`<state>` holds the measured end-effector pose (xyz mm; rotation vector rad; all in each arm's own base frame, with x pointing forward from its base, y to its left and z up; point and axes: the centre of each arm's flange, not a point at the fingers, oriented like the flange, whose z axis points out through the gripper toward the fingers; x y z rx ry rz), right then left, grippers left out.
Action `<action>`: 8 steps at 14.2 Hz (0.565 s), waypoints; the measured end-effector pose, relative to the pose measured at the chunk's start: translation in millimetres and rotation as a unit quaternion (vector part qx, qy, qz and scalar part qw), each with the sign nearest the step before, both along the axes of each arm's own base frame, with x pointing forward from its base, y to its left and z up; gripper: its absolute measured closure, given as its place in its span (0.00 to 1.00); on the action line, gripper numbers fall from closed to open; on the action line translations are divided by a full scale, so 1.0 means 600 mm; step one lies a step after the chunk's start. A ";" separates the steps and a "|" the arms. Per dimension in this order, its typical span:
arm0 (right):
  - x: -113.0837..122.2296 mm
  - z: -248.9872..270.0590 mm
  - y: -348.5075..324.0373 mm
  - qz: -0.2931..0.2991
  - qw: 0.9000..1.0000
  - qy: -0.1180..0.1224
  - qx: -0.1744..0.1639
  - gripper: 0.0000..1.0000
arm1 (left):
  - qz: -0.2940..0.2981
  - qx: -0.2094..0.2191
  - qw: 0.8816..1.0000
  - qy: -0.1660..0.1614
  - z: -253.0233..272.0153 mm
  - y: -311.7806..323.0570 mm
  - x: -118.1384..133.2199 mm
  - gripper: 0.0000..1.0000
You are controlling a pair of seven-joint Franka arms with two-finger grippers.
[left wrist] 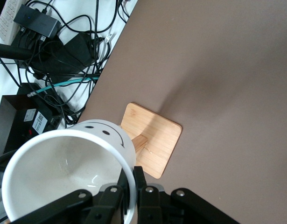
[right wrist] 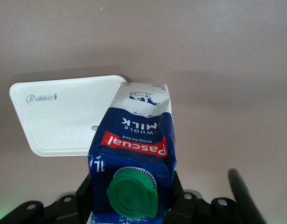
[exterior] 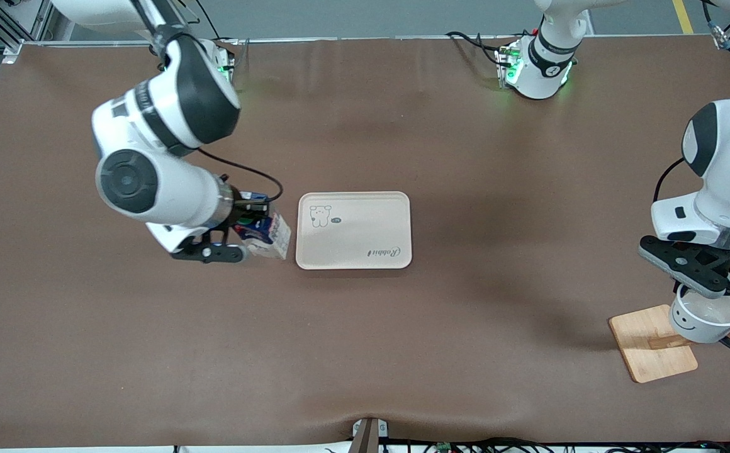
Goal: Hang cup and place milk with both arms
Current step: 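Lift the milk carton off the tray with the right gripper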
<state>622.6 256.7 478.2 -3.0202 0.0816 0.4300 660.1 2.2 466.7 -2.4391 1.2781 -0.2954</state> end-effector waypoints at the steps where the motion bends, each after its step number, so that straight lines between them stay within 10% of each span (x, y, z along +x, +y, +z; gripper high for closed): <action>1: 0.012 0.003 -0.036 0.007 1.000 0.000 0.006 0.35 | 0.002 -0.002 1.000 0.003 -0.005 0.002 -0.001 0.93; 8: 0.050 -0.007 -0.318 0.016 0.999 0.032 0.008 0.35 | -0.001 0.003 1.000 0.009 -0.012 0.036 -0.004 0.93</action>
